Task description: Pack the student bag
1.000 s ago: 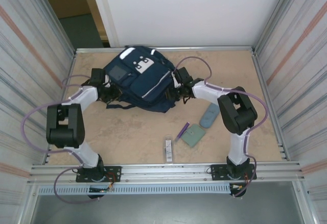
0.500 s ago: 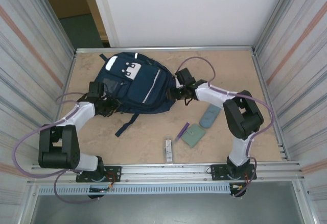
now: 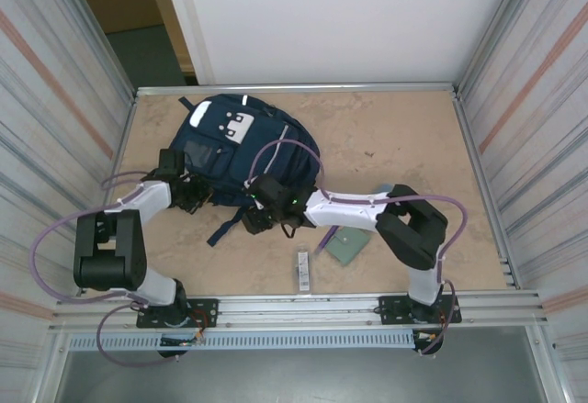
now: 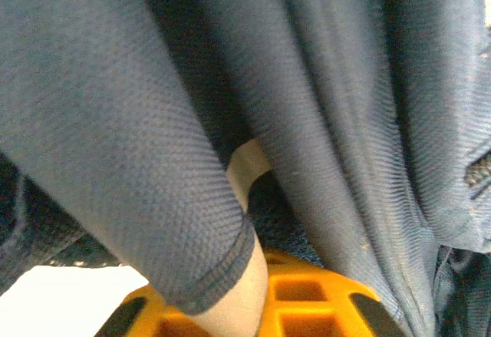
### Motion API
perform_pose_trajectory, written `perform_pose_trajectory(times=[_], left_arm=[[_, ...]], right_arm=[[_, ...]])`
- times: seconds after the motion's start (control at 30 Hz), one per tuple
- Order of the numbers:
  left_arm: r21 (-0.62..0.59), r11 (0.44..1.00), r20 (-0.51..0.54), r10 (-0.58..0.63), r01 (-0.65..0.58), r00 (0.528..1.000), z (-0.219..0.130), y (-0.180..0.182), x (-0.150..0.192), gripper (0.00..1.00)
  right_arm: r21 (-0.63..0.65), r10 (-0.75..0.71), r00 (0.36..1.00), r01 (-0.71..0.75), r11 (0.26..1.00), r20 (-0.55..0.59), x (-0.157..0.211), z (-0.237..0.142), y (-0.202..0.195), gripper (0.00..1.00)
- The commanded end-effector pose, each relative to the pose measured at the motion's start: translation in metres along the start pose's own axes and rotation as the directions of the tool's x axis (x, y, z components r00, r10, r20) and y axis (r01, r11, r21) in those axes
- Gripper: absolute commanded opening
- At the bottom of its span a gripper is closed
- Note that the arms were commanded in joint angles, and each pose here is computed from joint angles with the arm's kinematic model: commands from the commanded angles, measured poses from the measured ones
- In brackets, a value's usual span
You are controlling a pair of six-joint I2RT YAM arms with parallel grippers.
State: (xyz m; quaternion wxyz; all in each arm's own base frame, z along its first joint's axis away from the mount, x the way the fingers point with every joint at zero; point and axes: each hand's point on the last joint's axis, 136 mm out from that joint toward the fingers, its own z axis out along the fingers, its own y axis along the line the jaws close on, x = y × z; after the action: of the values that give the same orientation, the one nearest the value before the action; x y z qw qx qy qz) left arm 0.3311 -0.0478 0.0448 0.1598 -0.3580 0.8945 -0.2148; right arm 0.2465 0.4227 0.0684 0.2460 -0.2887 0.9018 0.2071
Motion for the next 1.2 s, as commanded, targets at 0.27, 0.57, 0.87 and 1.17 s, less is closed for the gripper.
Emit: perform_pose_trajectory(times=[0.27,0.57,0.87,1.17], left_arm=[[0.163,0.987,0.001,-0.005,0.005,1.0,-0.05,-0.036,0.02,0.0],[0.241,0.967,-0.094,-0.06,0.081,0.994,-0.057,-0.05,0.034,0.0],[0.256,0.955,-0.084,-0.132,0.149,0.988,-0.076,-0.067,0.039,0.0],[0.257,0.944,-0.107,-0.182,0.205,0.977,-0.079,-0.066,0.052,0.0]], right_arm=[[0.122,0.261,0.963,-0.269,0.955,0.073,-0.042,0.019,-0.095,0.63],[0.103,0.12,0.972,-0.143,0.984,0.201,-0.057,-0.018,-0.102,0.64],[0.062,-0.434,0.796,0.452,0.89,0.423,-0.046,-0.033,0.027,0.64],[0.079,-0.327,0.65,0.38,0.922,0.686,-0.066,-0.022,0.041,0.56]])
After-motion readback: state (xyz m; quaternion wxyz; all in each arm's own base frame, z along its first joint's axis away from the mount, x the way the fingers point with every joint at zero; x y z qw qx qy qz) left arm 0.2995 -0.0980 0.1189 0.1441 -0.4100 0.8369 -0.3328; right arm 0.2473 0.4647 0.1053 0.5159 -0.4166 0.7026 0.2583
